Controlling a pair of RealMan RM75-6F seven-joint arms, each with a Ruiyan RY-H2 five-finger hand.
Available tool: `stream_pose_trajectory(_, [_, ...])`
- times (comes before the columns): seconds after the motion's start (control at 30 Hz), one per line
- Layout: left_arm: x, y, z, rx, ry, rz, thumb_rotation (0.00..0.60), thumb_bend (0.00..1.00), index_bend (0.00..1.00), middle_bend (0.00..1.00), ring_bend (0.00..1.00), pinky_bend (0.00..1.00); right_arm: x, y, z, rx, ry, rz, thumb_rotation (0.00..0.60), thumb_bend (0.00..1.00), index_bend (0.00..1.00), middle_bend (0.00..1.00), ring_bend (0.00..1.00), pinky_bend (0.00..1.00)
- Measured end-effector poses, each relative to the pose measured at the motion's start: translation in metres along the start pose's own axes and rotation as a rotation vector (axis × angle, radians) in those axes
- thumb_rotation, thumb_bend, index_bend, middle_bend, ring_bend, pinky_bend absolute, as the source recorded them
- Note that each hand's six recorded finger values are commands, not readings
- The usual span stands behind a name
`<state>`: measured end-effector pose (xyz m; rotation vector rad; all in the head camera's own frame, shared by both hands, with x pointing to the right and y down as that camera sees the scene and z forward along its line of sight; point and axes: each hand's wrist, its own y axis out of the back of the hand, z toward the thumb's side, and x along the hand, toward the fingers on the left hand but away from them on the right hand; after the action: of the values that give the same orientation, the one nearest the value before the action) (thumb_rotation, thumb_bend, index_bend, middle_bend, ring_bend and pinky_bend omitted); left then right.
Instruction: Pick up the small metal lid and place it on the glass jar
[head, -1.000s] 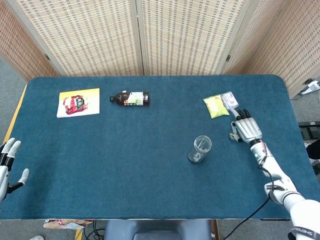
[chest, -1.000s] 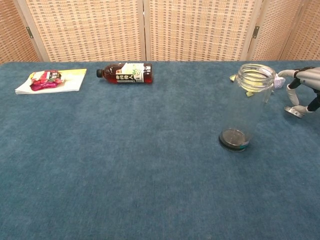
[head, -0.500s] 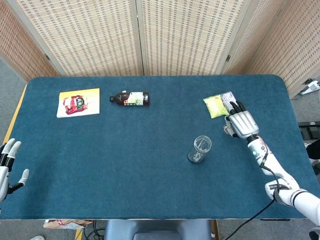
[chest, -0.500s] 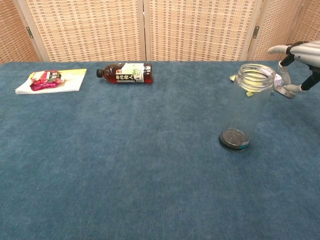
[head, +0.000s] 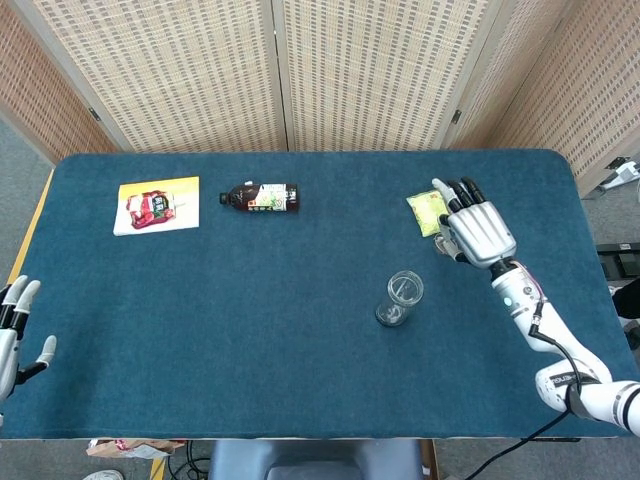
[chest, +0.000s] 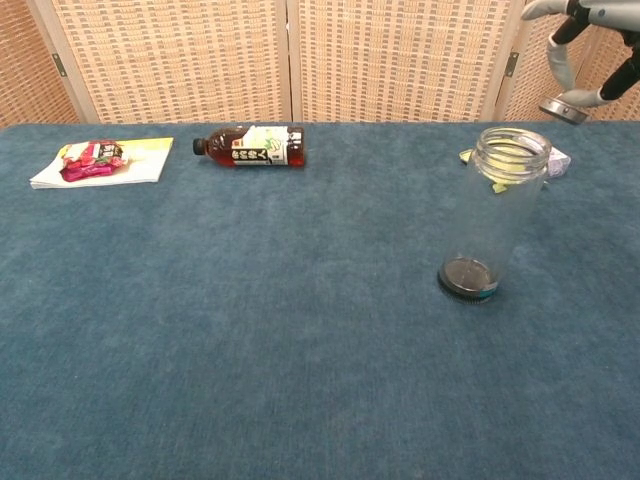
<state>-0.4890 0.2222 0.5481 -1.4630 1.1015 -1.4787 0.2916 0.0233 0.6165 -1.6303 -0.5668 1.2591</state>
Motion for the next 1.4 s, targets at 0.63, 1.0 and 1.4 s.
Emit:
stream_pose_trajectory(0.63, [0.002,-0.001,-0.002,0.003,0.018,-0.005,0.600,0.35,0.00,0.02,0.00,0.08,0.020,0.034,0.030,0.001,0.053,-0.044,0.600,0.39,0.64,0.02,0.00,0.00])
stream_pose_trajectory(1.0, [0.004,-0.001,-0.004,0.002,0.028,-0.007,0.600,0.35,0.00,0.02,0.00,0.08,0.031,0.037,0.045,0.000,0.093,-0.045,0.600,0.38,0.64,0.02,0.00,0.00])
stream_pose_trajectory(1.4, [0.001,0.002,-0.003,-0.012,0.024,-0.001,0.600,0.35,0.00,0.02,0.00,0.08,0.042,0.035,0.071,0.023,0.154,-0.035,0.600,0.38,0.64,0.02,0.00,0.00])
